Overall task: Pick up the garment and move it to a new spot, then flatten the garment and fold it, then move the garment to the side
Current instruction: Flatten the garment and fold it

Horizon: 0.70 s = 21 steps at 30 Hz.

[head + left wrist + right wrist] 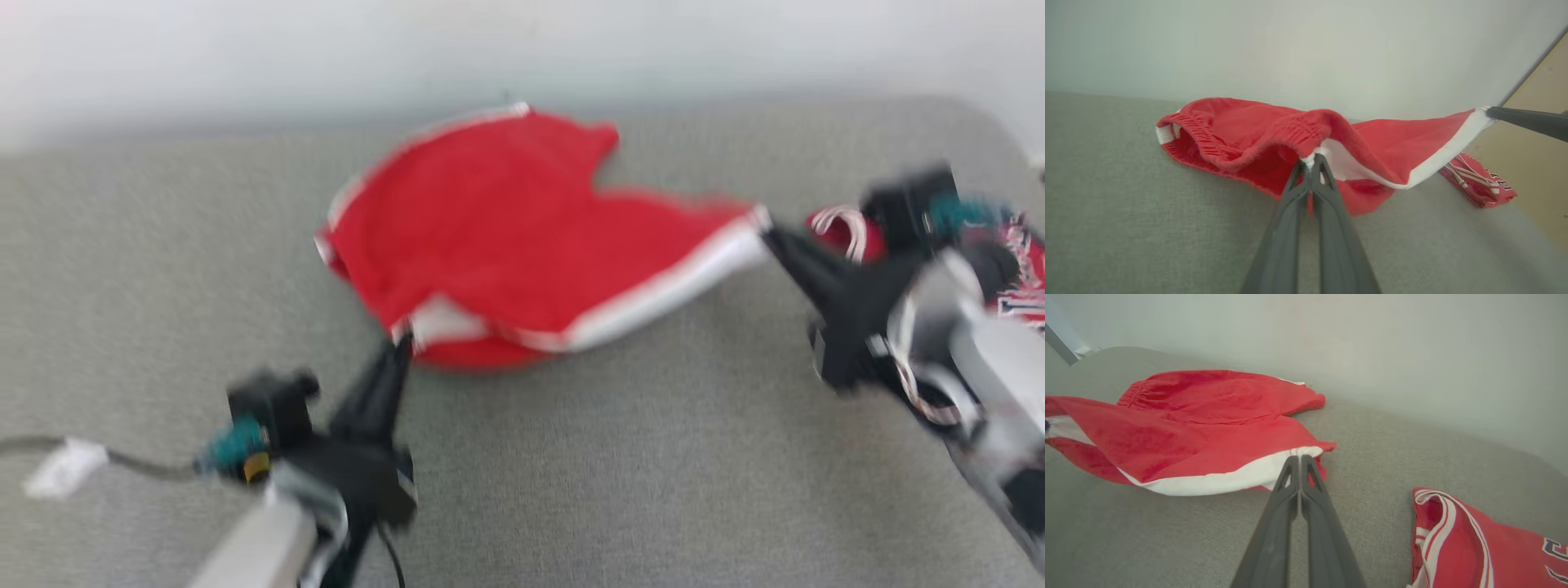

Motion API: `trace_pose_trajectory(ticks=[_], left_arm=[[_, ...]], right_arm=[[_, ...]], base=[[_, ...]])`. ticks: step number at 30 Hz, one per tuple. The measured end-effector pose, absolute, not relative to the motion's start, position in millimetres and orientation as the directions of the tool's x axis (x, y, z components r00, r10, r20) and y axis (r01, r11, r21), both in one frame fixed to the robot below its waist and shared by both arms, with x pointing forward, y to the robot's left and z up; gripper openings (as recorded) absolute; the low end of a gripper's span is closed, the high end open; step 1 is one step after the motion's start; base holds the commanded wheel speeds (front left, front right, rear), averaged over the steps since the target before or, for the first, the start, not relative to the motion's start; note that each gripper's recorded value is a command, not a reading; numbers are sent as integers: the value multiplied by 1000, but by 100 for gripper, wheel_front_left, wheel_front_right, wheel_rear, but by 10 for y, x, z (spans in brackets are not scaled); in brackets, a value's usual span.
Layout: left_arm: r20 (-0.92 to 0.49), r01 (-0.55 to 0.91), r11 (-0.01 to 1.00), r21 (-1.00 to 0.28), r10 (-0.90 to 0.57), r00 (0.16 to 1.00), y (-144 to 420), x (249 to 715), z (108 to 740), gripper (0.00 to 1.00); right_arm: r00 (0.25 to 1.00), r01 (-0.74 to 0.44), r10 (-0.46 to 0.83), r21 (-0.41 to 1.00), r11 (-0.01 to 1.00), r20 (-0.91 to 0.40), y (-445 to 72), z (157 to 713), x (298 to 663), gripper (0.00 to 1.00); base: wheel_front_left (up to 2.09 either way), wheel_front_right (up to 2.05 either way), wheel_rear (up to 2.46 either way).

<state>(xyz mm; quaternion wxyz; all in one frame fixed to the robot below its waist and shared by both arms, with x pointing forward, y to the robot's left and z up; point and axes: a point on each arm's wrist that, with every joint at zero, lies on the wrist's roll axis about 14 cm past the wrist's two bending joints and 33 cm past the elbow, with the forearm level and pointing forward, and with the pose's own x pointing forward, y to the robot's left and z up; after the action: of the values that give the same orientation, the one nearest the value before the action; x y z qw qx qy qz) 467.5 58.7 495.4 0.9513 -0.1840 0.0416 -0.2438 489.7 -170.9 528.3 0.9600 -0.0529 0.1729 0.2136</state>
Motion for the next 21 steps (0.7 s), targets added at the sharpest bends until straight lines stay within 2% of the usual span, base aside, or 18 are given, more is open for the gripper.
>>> trace_pose_trajectory(ticks=[7, 13, 21], left_arm=[[-14, 388, 811, -439, -437, 899, 690, 4035, 4858, 0], [-6, 389, 805, -448, -438, 899, 638, 3577, 4879, 0], [-26, 362, 817, -449, -417, 908, 695, 3098, 4804, 0]], right_arm=[[801, -398, 360, 23, 917, -479, -1941, 5045, 4187, 0], [822, -332, 313, 46, 942, -476, -2177, 5100, 3736, 0], [824, -315, 307, 65, 947, -476, -2070, 5168, 3294, 0]], base=[[0, 0, 0], [0, 0, 0], [0, 0, 0]])
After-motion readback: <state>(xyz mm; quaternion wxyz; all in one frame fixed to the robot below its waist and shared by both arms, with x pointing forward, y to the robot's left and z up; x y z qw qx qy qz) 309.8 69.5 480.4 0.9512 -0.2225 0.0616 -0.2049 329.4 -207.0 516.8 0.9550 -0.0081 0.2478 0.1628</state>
